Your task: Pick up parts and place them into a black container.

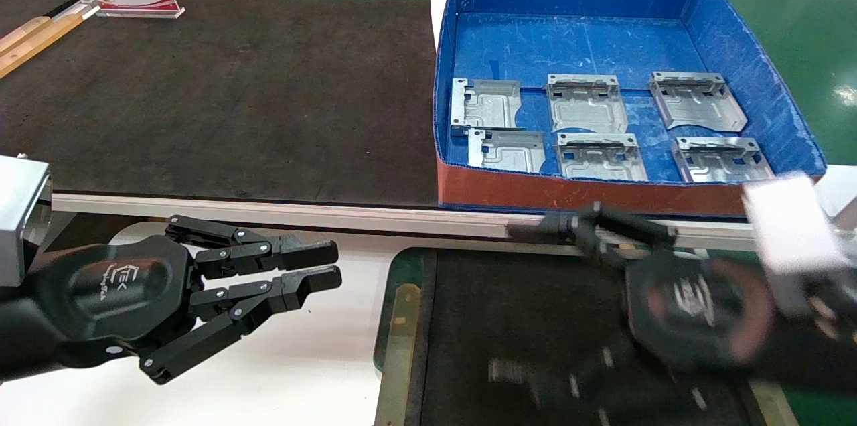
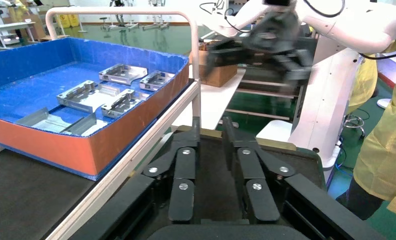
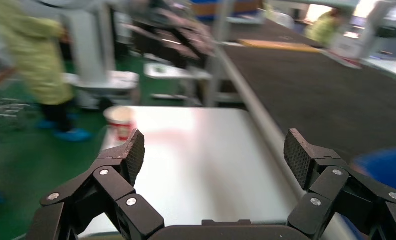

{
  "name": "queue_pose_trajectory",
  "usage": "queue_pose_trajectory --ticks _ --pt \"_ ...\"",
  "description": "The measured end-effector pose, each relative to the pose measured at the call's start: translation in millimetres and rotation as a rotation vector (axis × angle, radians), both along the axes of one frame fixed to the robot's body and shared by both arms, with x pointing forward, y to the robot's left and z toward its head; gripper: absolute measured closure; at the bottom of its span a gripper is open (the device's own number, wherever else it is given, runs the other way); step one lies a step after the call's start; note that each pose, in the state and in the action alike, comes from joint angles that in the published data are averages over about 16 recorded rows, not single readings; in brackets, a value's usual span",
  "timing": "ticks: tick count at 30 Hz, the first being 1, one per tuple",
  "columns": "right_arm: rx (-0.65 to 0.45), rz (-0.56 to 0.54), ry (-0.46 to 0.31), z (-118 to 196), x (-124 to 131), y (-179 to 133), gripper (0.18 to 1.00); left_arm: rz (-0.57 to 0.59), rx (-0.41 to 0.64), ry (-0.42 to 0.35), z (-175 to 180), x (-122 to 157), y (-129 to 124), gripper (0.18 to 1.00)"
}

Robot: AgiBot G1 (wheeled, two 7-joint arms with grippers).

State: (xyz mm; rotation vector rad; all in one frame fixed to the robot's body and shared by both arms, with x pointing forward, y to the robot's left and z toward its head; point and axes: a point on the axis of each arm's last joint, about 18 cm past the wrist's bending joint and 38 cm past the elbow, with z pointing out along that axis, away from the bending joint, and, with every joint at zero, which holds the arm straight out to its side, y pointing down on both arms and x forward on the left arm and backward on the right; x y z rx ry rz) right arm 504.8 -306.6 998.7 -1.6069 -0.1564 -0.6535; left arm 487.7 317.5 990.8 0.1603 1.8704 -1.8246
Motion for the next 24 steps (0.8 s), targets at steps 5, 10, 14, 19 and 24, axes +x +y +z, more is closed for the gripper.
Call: queue_pose_trajectory --ticks 5,10,14,19,24 --pt "0.039 -0.133 -0.016 16 35 -16 0.178 0.0 0.0 0.0 0 0 0 0.866" --pt "0.104 -0.284 -0.021 37 74 -42 0.178 0.0 0.0 0.0 0 0 0 0.777" --pt "0.157 -0.391 -0.015 51 101 -65 0.178 0.0 0.0 0.0 0 0 0 0.697" --pt "0.222 -0.514 0.007 62 129 -92 0.178 0.0 0.0 0.0 0 0 0 0.575" --pt "0.289 -0.623 0.049 66 153 -112 0.178 0.0 0.0 0.0 0 0 0 0.459"
